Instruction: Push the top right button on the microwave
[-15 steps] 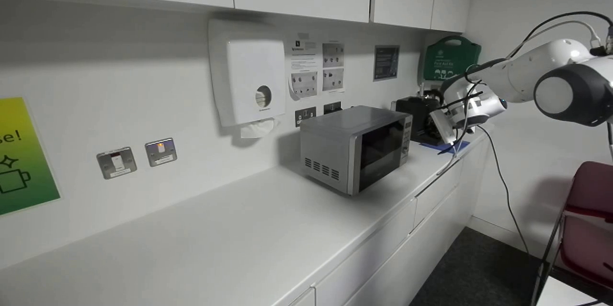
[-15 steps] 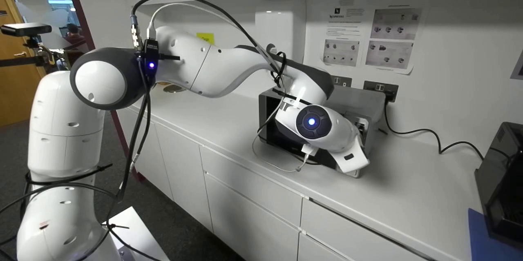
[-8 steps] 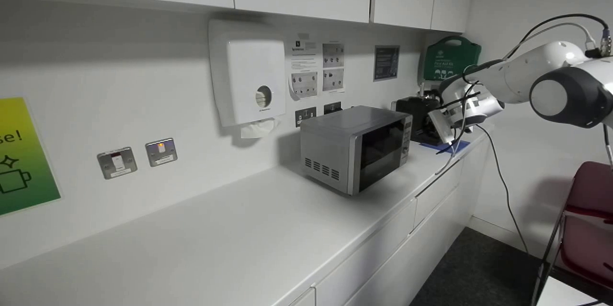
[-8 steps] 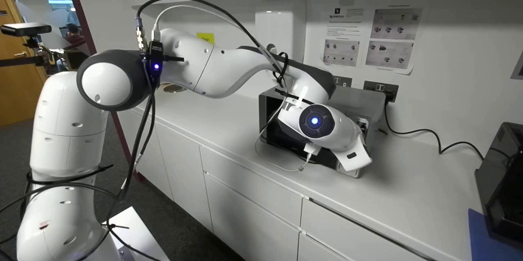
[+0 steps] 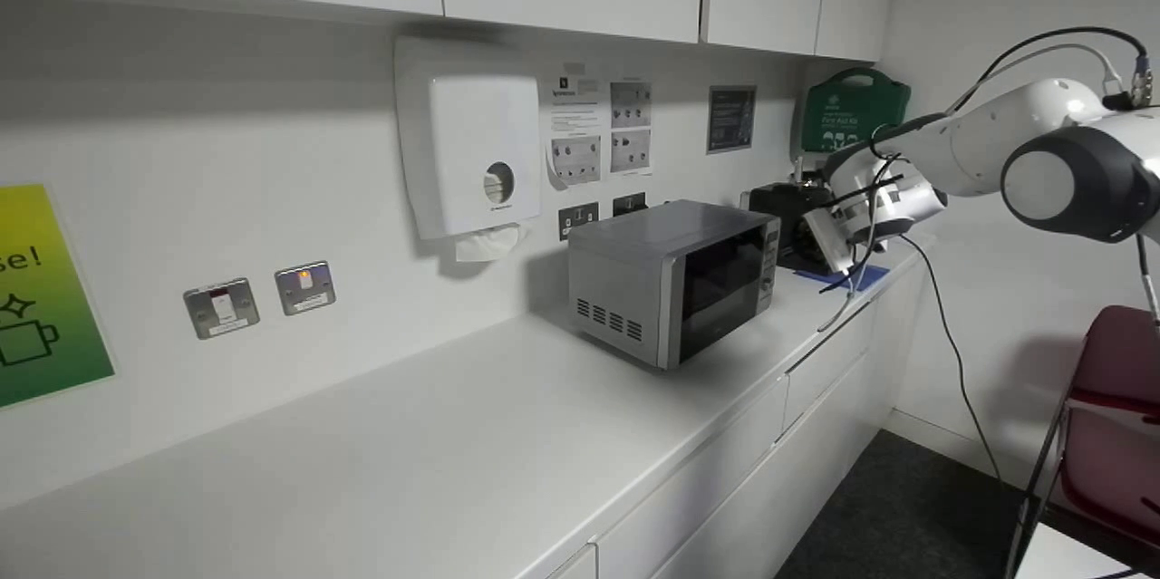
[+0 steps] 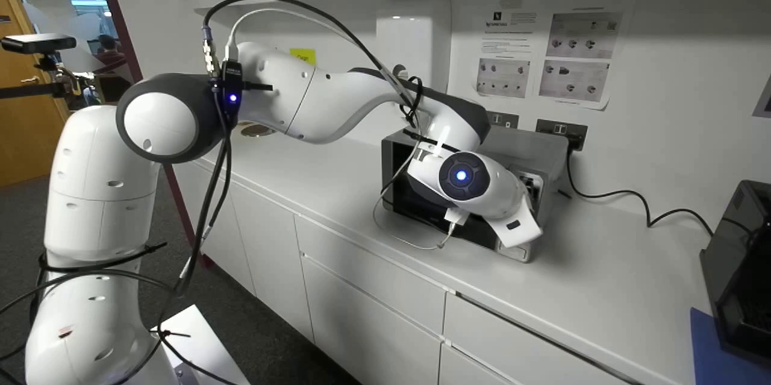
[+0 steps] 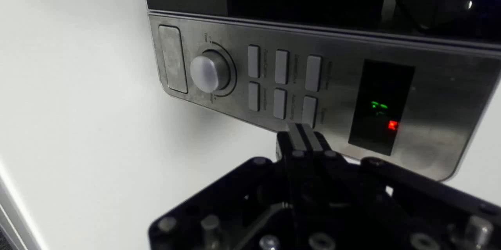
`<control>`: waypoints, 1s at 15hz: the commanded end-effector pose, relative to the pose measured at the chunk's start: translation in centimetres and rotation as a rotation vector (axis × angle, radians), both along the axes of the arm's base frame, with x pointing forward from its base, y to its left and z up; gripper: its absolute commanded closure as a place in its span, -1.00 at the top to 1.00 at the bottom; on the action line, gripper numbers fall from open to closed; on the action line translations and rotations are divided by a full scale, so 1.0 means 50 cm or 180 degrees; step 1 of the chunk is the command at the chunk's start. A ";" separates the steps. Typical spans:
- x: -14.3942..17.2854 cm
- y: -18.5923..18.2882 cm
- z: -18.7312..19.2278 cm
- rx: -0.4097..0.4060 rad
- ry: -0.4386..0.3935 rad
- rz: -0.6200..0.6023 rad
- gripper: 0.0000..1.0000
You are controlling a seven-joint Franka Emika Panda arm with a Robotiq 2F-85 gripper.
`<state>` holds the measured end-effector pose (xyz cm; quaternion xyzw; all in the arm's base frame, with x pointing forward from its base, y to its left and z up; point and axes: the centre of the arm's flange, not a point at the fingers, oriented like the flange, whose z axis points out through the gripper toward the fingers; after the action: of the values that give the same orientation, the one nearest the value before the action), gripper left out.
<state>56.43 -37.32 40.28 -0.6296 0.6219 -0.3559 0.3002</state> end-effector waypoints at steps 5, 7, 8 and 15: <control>0.030 0.022 0.008 0.0037 -0.0091 0.0067 -1.00; 0.035 0.025 0.007 0.0044 -0.0095 0.0069 -1.00; 0.039 0.024 0.008 0.0050 -0.0098 0.0064 -1.00; 0.058 0.004 0.009 0.0066 -0.0109 -0.0025 -1.00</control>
<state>57.66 -36.06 40.22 -0.6333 0.6161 -0.3512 0.3099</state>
